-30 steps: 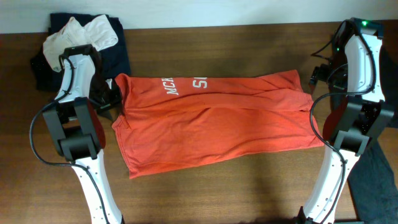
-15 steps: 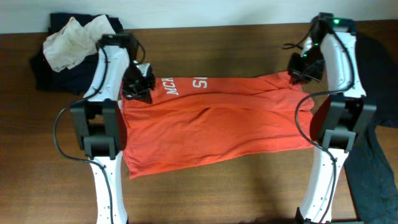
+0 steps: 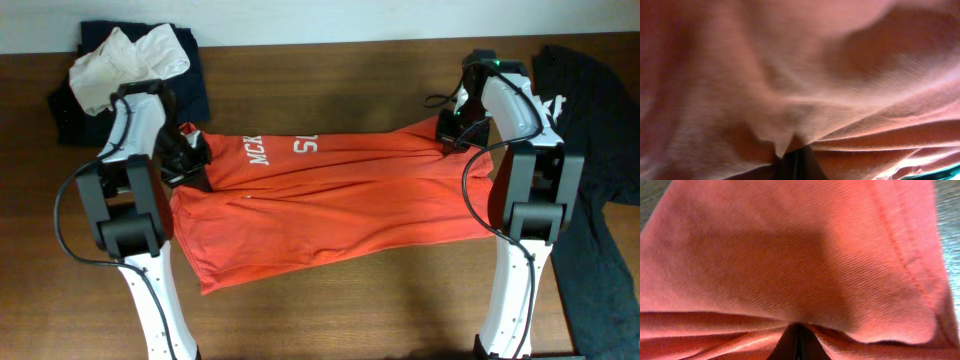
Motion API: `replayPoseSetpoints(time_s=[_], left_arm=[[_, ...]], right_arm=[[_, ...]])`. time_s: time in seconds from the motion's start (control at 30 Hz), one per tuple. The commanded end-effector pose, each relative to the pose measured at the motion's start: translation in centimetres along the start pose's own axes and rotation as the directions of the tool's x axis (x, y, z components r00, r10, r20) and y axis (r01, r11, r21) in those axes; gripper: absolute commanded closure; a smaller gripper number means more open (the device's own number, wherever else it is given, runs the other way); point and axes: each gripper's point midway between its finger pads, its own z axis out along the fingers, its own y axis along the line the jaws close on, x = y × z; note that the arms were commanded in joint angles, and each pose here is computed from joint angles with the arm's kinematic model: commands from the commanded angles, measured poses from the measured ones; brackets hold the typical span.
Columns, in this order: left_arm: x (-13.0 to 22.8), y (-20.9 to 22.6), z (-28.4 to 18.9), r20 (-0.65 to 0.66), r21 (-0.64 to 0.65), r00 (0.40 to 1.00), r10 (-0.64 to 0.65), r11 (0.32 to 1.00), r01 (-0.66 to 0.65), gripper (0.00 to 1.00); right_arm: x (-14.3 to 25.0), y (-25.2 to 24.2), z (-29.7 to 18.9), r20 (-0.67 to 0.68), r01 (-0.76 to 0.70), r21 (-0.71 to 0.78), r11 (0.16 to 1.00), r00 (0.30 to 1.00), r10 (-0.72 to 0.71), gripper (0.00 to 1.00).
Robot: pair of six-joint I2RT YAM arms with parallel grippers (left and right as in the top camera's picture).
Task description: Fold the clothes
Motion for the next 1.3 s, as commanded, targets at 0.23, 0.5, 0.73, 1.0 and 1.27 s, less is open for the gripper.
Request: replayPoseSetpoints(time_s=[0.23, 0.5, 0.73, 1.0, 1.27], left_arm=[[-3.0, 1.4, -6.0, 0.152, -0.155, 0.985, 0.086, 0.986, -0.062, 0.99], [-1.3, -5.4, -17.3, 0.42, -0.044, 0.894, 0.158, 0.987, -0.154, 0.01], [7.4, -5.3, -23.9, 0.533, -0.092, 0.827, 0.178, 0.984, -0.152, 0.01], [20.2, 3.5, -13.7, 0.262, -0.102, 0.951, -0.166, 0.975, 0.199, 0.01], [19.9, 8.8, -3.6, 0.128, -0.003, 0.921, -0.367, 0.929, 0.371, 0.04]], right_arm=[[-6.1, -6.7, -11.5, 0.23, -0.19, -0.07, 0.979, 0.952, 0.201, 0.96], [-2.4, -2.0, -21.9, 0.296, -0.073, -0.208, 0.975, 0.946, 0.134, 0.39], [3.9, 0.5, -28.6, 0.4, 0.032, -0.134, 0.99, 0.916, 0.025, 0.0], [15.1, -4.6, -23.3, 0.138, -0.082, 0.056, 0.995, 0.988, 0.073, 0.02], [17.0, -5.5, -19.3, -0.009, -0.098, 0.096, 0.991, 0.995, 0.099, 0.01]])
